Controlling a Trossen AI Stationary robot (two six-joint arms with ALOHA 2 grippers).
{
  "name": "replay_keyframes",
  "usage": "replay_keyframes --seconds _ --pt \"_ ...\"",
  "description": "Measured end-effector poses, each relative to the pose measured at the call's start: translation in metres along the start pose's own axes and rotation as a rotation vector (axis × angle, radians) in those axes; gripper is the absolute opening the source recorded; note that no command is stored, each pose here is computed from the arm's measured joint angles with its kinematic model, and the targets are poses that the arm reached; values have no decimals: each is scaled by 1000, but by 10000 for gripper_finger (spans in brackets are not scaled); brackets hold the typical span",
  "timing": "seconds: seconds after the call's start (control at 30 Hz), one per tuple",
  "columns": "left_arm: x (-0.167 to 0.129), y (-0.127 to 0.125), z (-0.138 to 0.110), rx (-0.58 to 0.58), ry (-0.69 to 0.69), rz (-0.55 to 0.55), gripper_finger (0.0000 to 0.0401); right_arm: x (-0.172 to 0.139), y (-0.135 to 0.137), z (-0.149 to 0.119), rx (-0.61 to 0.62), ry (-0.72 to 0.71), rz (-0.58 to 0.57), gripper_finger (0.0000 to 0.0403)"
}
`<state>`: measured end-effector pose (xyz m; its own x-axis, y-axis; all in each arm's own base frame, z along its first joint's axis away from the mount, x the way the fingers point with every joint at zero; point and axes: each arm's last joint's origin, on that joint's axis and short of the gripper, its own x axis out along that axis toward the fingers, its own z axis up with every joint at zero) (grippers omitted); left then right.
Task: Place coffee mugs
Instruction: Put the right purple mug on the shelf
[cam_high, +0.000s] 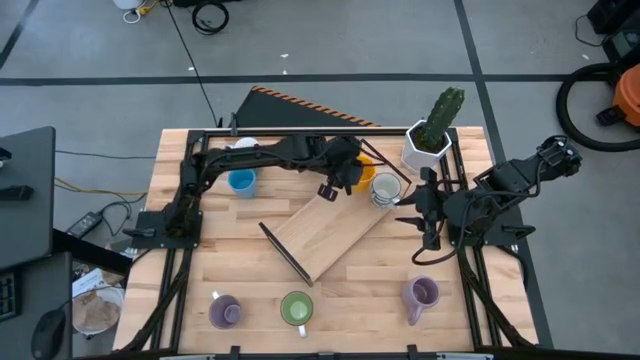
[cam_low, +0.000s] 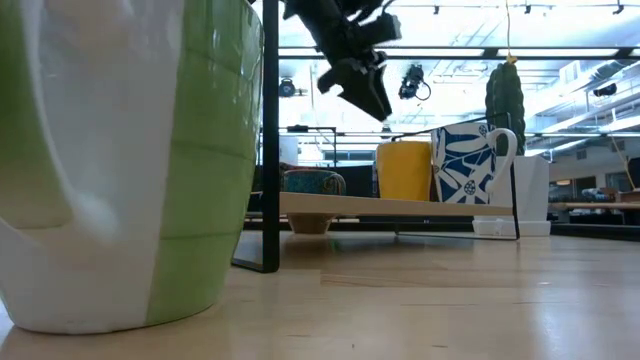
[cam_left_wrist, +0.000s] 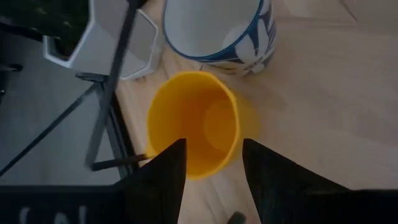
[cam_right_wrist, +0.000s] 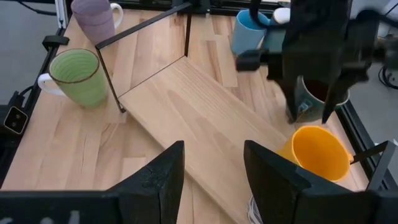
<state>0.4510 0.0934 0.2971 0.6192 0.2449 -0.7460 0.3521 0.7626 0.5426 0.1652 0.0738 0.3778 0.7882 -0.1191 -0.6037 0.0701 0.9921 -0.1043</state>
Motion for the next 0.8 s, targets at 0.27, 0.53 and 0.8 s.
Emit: replay_keyframes --seconds 0.27,0.53,0.8 --pt "0 44 -50 -227 -101 -89 164 -2 -1 0 17 1 16 172" --pt "0 67 -80 -475 -147 -112 164 -1 -1 -1 9 9 19 172" --pt "19 74 -81 -754 -139 -2 143 -1 0 3 -15 -26 21 172"
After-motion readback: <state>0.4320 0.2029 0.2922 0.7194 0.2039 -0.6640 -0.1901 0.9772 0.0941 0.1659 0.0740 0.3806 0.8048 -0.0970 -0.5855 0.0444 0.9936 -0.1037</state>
